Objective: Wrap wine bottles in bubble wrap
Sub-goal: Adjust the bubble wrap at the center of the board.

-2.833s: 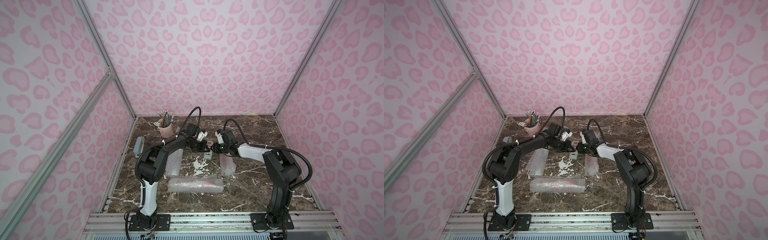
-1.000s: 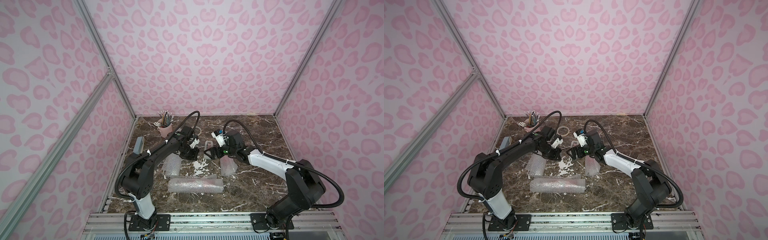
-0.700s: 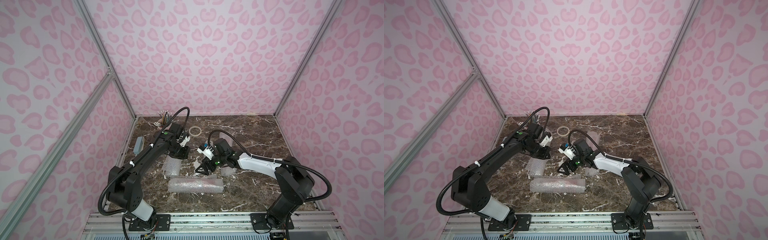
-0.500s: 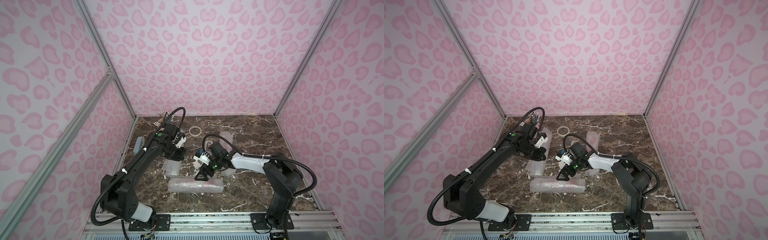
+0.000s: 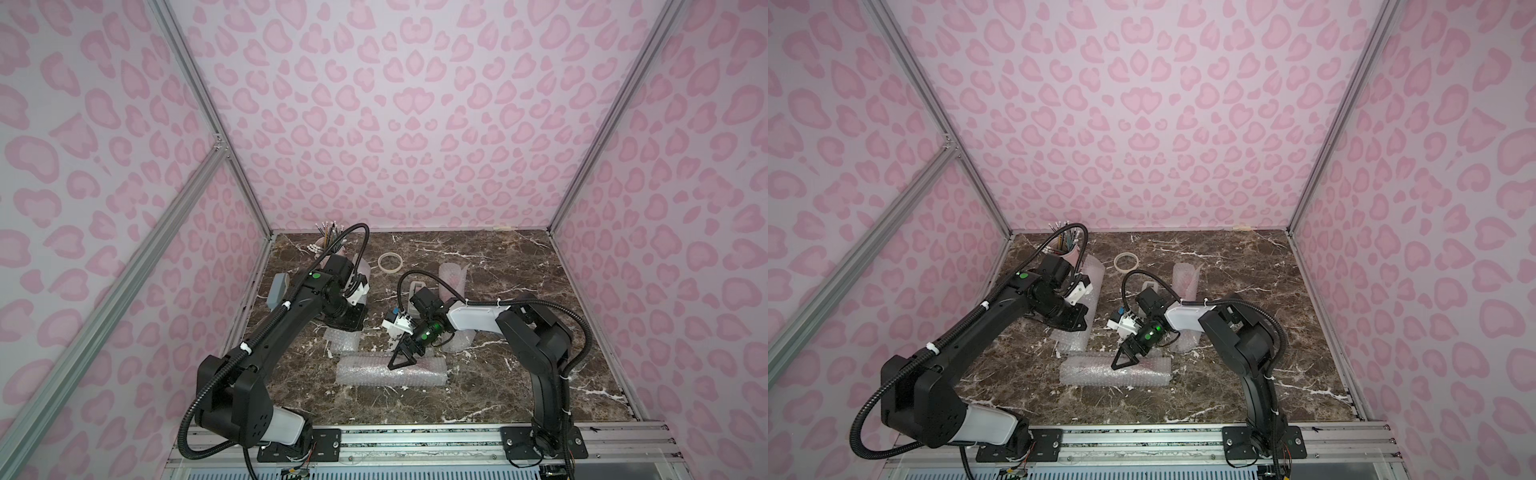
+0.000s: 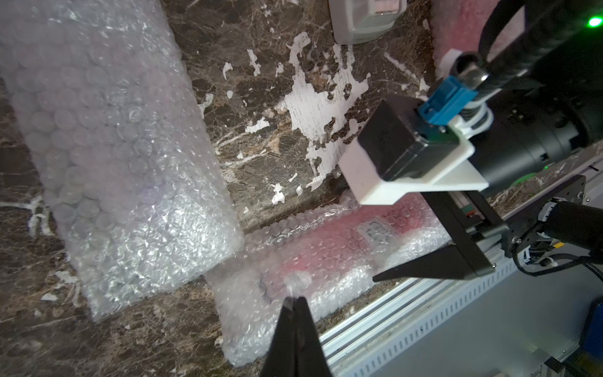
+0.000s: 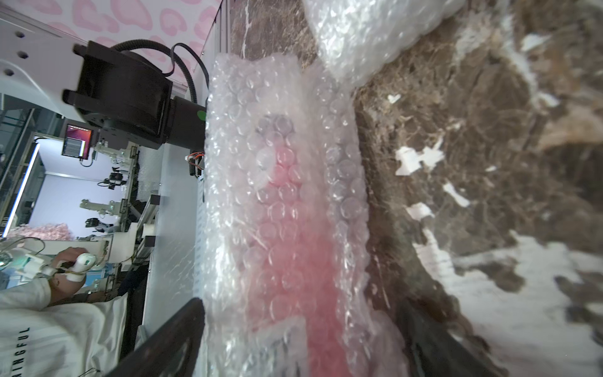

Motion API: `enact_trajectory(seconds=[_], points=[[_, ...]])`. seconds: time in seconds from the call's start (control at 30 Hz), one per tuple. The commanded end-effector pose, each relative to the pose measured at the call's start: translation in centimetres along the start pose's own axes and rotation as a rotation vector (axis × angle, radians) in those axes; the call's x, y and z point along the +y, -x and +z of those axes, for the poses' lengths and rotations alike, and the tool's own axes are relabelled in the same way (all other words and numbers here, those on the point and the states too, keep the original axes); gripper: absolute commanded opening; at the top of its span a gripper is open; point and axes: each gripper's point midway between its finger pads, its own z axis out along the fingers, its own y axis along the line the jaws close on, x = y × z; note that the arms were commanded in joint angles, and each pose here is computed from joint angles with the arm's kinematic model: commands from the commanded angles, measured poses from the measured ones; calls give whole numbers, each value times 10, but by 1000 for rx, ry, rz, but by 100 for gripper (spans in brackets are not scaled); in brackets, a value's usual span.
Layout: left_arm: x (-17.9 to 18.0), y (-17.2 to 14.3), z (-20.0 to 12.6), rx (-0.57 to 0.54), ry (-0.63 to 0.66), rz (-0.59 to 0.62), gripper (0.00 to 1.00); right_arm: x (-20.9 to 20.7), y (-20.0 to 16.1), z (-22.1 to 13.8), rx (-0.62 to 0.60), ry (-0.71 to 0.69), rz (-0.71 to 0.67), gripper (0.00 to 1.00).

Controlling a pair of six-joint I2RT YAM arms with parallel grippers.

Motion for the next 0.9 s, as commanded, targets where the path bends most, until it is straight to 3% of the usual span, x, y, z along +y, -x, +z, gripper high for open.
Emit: enact_trajectory(seconds=[0.0,0.17,0.53,0.87], points=[[-1,-1,2,14,-13,9,3,4,-19,9,67,19,40,92],[0,-1,6,28,-17,5,3,7,-17,13,58,-24,-39,85],[2,-5,7,43,-2,4,3,-2,-21,16,73,-203,-106,52],[3,-7,3,52,1,4,3,1,-12,-4,-13,-552,-320,39]])
